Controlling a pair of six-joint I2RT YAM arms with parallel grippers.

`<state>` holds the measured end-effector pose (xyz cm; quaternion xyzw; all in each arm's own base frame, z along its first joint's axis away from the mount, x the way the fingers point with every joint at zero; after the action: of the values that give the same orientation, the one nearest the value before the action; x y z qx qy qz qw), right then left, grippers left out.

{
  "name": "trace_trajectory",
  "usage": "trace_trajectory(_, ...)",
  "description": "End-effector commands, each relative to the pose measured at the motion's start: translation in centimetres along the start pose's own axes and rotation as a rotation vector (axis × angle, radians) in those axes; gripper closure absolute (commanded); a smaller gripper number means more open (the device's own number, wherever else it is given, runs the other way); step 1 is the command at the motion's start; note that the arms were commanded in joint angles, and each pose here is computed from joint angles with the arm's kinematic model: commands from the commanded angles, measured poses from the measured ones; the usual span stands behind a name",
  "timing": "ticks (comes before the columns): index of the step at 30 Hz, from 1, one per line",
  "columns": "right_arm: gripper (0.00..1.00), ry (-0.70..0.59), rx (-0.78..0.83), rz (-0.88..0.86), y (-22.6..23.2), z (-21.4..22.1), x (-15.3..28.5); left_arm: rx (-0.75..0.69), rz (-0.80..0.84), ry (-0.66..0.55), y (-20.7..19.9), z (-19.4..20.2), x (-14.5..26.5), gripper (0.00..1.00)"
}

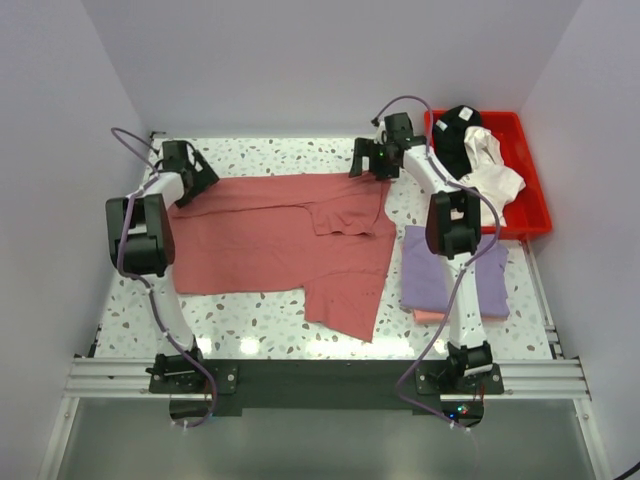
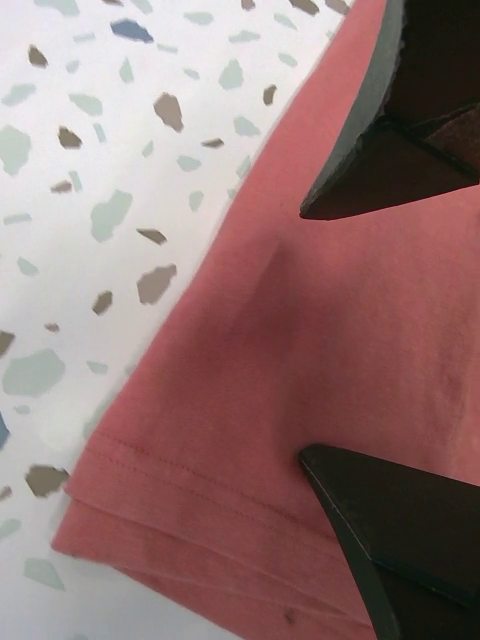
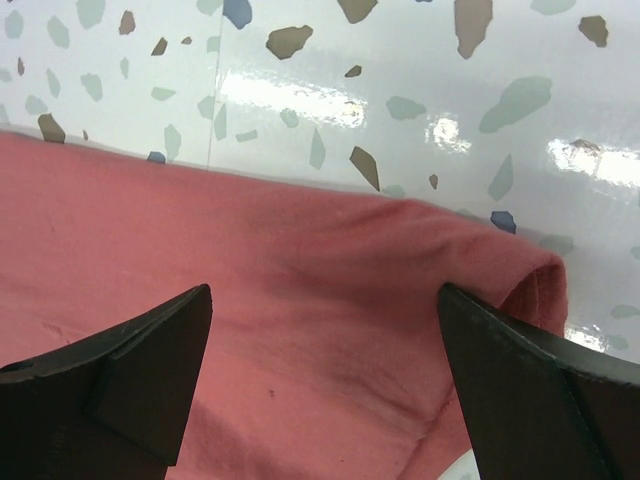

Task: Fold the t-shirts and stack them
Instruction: Fold the tshirt

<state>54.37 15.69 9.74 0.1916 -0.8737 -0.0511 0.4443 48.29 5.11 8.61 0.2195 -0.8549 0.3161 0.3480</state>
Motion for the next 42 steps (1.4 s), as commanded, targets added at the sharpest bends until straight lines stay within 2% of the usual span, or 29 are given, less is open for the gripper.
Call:
trace_trajectory(1, 0.01, -0.044, 0.08, -0.062, 0.5, -2.0, 2.9, -0.01, -0.093, -0.026, 1.0, -1.8, 2.8, 0.0)
trace_trajectory(2, 0.01, -0.101, 0.108, -0.06, 1.5, -3.7, 5.7, 0.008, -0.088, -0.052, 0.5, -2.7, 5.0, 0.0)
trace_trajectory(4, 0.01, -0.107, 0.156, -0.059, 2.8, -3.3, 7.4, 0.028, -0.134, -0.064, 1.5, -2.2, 7.0, 0.0)
trace_trajectory(5, 0.01, -0.117, 0.167, -0.033, 3.2, -3.2, 8.4, 0.075, -0.136, -0.089, 1.5, -2.6, 9.6, 0.0)
trace_trajectory(6, 0.01, -0.139, 0.19, -0.036, 4.6, -2.6, 10.6, 0.086, -0.186, -0.069, 3.0, -1.0, 10.2, 0.0)
trace_trajectory(8, 0.01, -0.151, 0.184, 0.016, 5.2, -1.5, 12.4, 0.152, -0.201, -0.104, 3.9, -0.3, 13.7, 0.0)
trace_trajectory(9, 0.01, -0.162, 0.19, 0.013, 6.2, 0.0, 14.1, 0.161, -0.248, -0.064, 5.8, 2.1, 14.1, 0.0)
trace_trajectory(11, 0.01, -0.18, 0.148, 0.018, 6.8, 1.7, 15.6, 0.236, -0.262, -0.089, 7.2, 3.5, 16.9, 0.0)
trace_trajectory(14, 0.01, -0.234, 0.096, -0.018, 7.5, 4.3, 17.8, 0.305, -0.329, -0.023, 11.9, 9.9, 18.5, 0.0)
trace_trajectory(15, 0.01, -0.202, 0.084, -0.02, 7.3, 6.2, 17.5, 0.324, -0.333, -0.023, 12.6, 10.8, 18.8, 0.0)
trace_trajectory(16, 0.01, -0.23, 0.087, -0.024, 7.6, 6.3, 18.9, 0.366, -0.311, -0.046, 12.9, 11.3, 19.6, 0.0)
trace_trajectory(20, 0.01, -0.221, 0.105, -0.035, 7.9, 8.1, 20.0, 0.425, -0.354, -0.049, 15.7, 14.7, 20.4, 0.0)
trace_trajectory(27, 0.01, -0.197, 0.112, -0.07, 8.0, 9.5, 19.6, 0.486, -0.356, -0.123, 16.6, 15.0, 20.3, 0.05)
trace_trajectory(30, 0.01, -0.181, 0.117, -0.072, 7.9, 9.7, 19.2, 0.485, -0.335, -0.129, 16.0, 14.3, 19.7, 0.09)
trace_trajectory(34, 0.01, -0.168, 0.122, -0.074, 7.8, 9.9, 18.9, 0.499, -0.351, -0.115, 15.5, 13.7, 18.5, 0.24)
trace_trajectory(42, 0.01, -0.106, 0.143, -0.027, 7.7, 11.5, 18.1, 0.531, -0.402, -0.168, 16.1, 12.8, 18.1, 0.36)
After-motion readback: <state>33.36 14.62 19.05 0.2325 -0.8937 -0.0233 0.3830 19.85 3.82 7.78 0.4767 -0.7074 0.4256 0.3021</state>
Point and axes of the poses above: each gripper's point midway between its finger pads, its own x axis back along the fingers, its own y axis along the line the jaws close on, z = x × y, the point moved 7 cm from there along x, back along the fingers, and after that the axes turned 8 degrees about x, right-handed, at the moved point
